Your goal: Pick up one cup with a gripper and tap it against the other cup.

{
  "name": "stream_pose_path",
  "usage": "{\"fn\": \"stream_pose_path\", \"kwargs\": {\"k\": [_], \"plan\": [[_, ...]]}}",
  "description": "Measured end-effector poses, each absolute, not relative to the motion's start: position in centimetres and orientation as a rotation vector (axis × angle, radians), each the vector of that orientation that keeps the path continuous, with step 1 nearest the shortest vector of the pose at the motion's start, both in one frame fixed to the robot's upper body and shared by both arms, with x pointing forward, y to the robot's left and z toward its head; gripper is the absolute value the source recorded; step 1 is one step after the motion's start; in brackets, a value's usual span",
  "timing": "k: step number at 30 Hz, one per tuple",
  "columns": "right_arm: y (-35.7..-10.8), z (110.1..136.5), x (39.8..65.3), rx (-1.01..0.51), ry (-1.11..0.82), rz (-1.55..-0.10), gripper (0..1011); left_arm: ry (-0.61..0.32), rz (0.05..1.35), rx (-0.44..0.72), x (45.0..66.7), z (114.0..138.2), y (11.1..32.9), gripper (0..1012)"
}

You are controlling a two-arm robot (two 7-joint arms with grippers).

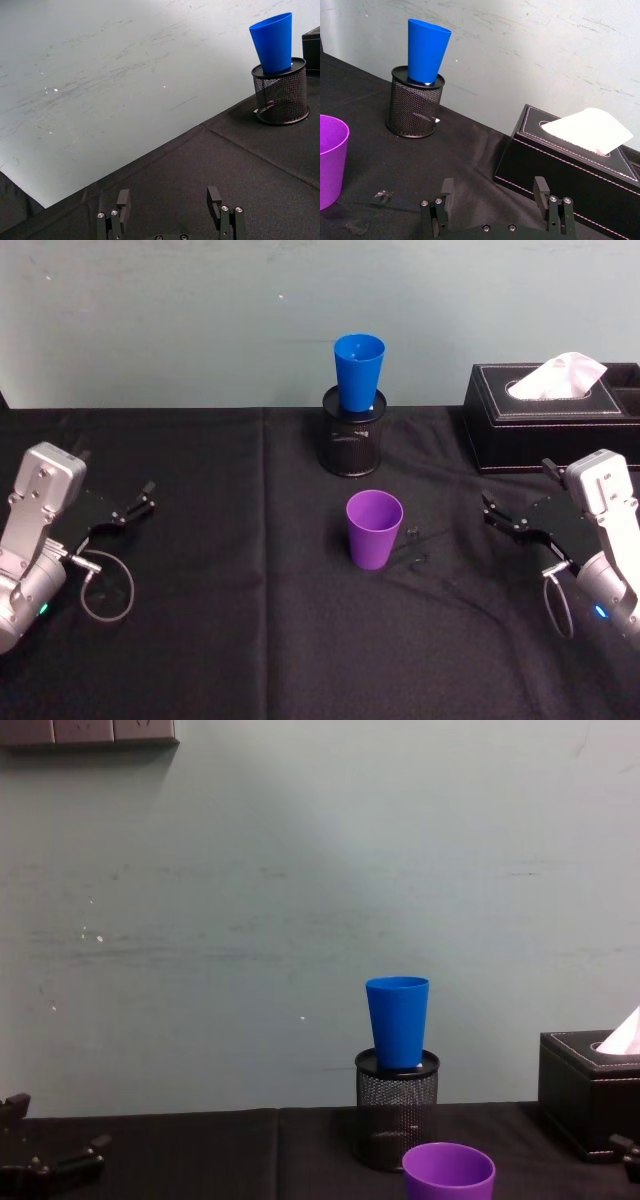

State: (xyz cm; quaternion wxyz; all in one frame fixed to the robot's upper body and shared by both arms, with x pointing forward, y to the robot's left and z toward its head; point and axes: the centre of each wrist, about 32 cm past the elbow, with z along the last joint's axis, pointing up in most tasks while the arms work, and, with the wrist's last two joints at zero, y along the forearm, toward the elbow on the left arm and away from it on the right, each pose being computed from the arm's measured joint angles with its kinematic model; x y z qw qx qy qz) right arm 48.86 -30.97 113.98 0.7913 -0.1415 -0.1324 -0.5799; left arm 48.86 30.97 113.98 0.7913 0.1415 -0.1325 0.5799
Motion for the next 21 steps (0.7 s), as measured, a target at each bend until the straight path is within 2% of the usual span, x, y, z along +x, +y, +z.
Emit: {"fn": "stream_pose_path", "kwargs": {"k": [12, 21], "plan": [[-30.9, 114.1, 48.9, -0.299, -0.287, -1.244, 1002, -0.285, 1.248, 0.305, 48.9, 114.0, 31.0, 1000], [-30.5, 115.3, 49.1, -0.194, -0.285, -1.175, 1002, -0.285, 1.248, 0.304, 48.9, 114.0, 31.0, 1000]]}}
